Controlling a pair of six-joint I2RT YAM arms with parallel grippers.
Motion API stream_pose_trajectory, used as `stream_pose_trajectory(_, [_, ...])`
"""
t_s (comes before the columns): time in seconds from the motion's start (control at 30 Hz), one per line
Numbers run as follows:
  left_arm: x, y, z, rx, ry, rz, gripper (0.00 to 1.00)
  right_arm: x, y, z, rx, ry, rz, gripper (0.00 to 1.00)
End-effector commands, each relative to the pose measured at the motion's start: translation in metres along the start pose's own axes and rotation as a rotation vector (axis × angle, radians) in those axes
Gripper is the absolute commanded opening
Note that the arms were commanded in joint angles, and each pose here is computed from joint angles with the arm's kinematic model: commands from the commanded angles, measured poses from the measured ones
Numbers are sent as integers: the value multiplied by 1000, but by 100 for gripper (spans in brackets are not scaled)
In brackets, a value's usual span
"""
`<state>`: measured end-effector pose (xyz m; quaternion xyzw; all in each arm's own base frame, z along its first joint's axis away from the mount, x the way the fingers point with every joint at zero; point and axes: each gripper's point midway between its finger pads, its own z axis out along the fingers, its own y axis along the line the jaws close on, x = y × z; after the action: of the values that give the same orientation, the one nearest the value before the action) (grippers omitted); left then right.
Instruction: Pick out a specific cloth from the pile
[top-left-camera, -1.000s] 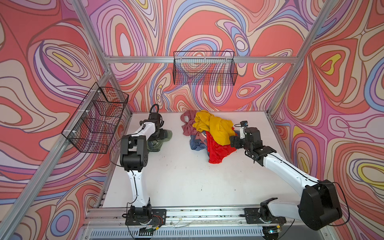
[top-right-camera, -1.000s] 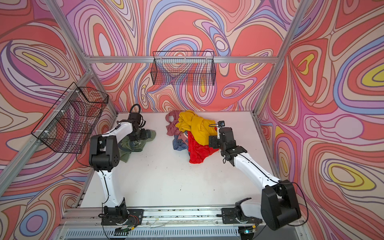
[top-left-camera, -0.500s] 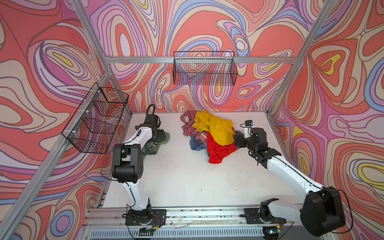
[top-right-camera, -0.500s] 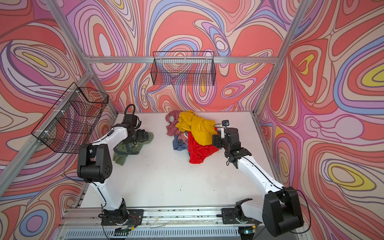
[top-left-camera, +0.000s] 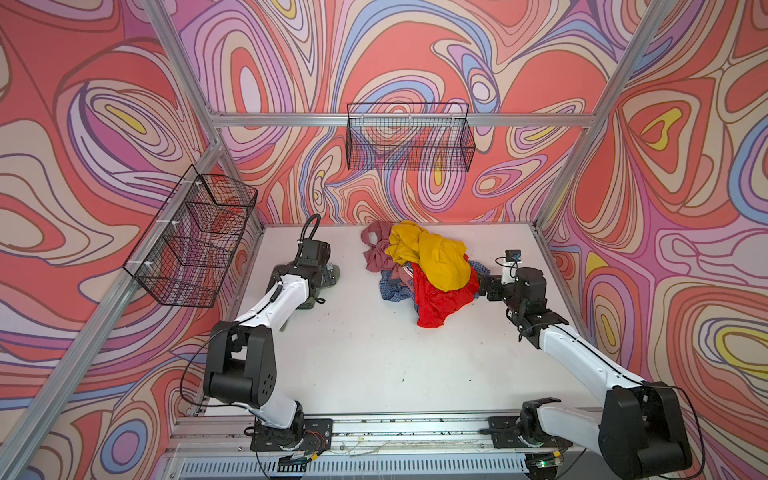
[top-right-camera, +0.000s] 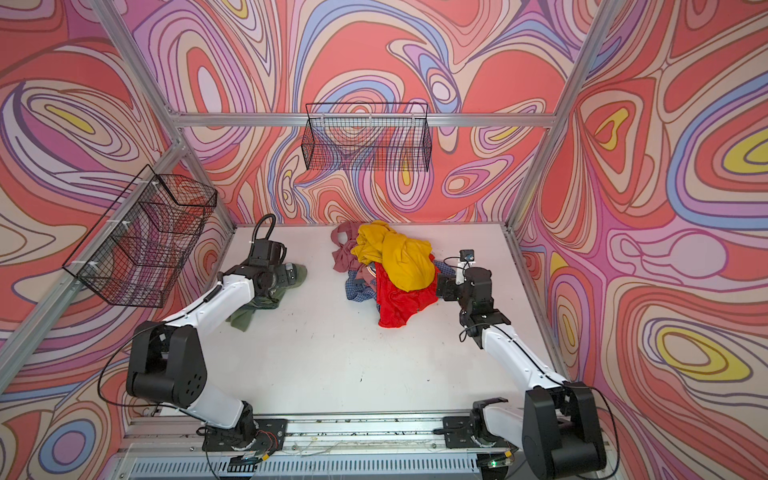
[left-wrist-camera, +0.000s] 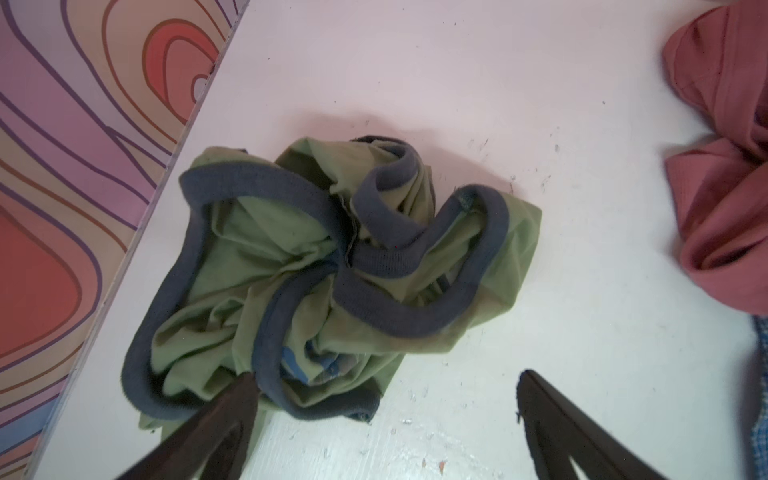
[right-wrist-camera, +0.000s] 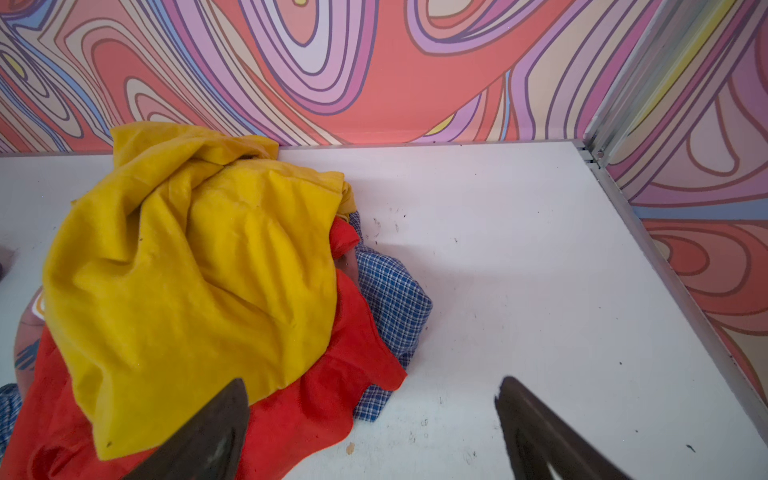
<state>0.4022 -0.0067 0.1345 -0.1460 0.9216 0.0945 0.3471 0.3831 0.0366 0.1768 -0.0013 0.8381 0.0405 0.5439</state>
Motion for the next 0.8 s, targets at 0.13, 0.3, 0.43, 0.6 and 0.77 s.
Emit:
stream_pose_trajectory(0.13, [10,-1,-36,63,-224,30,100,-1,-19,-5,68,-195,1,97])
stream_pose_trajectory(0.3, [24,13,-39,57,-295,16,100,17,-35,4,155,-240,-25,97])
stream_pose_trajectory(0.43, [24,26,-43,2,-378,38,100,31,-39,16,168,-277,-30,97])
stream_pose_trajectory(0.6, [28,33,-43,-10,-529,82,100,51,-42,39,176,-270,-42,97])
stream_pose_trajectory(0.77, [23,49,-20,-116,-675,112,100,57,-41,62,151,-194,-50,98])
